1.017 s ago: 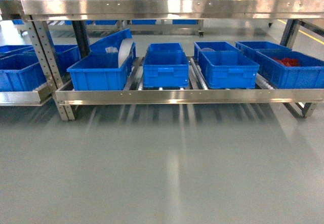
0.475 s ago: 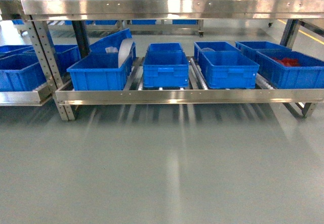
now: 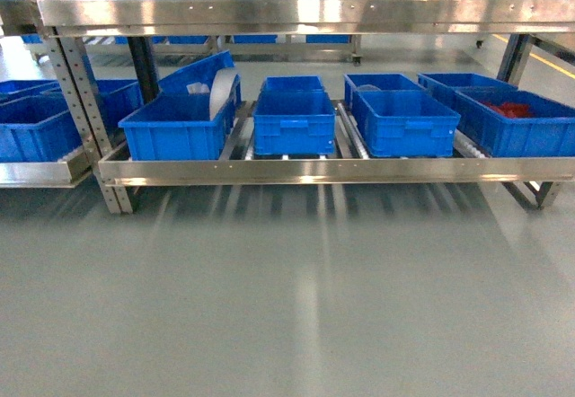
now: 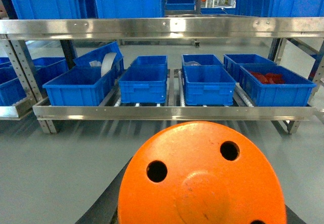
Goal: Sort blue parts and orange caps into right shelf containers
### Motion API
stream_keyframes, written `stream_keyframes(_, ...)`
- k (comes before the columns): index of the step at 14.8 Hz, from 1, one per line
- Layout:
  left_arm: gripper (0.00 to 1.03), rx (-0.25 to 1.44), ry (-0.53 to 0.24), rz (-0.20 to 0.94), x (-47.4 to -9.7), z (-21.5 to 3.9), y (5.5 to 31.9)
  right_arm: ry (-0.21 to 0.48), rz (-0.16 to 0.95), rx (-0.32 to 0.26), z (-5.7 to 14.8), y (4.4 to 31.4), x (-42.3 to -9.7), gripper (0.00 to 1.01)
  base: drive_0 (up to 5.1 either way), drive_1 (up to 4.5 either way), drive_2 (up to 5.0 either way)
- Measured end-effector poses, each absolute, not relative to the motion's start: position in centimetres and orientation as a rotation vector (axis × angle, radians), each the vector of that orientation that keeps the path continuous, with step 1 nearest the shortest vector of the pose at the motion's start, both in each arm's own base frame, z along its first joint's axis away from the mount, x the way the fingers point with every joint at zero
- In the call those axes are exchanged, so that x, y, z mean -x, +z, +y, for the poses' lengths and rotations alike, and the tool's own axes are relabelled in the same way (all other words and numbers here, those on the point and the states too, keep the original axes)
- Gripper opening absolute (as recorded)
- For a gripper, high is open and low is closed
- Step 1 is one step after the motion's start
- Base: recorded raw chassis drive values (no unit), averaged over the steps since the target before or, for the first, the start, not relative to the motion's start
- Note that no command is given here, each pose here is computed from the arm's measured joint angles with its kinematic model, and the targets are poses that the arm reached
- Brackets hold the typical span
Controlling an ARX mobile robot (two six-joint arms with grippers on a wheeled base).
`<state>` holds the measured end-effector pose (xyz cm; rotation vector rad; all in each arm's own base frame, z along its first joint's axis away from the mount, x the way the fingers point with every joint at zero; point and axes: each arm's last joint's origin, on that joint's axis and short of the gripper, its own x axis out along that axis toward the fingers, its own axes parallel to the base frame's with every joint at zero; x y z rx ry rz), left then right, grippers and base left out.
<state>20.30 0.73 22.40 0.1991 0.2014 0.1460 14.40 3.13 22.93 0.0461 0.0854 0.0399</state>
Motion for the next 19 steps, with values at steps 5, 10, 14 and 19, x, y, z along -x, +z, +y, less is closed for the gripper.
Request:
stream_keyframes(5,0.44,-0.199,0.149,0.2,-20.27,0.76,22.44,0.043,0.081,-0.047,3.13,22.98,-14.38,0.44,4.0,0.54,-4.5)
stream_keyframes(10,0.44,-0.199,0.147,0.202,-20.28,0.75,22.41,0.043,0.085,-0.046,3.14,22.94,-14.4,0.44,3.1,1.79,-4.9)
stream_keyframes(14,0.44,-0.199,0.147,0.202,-20.28,0.75,22.41,0.043,0.084,-0.047,3.14,22.95,-14.4,0.44,3.1,1.95,-4.9)
stream_keyframes(19,0.44,-0.199,0.147,0.201,-20.28,0.75,22.42,0.043,0.084,-0.047,3.14,22.94,-14.4,0.44,1.1,3.31,-4.3)
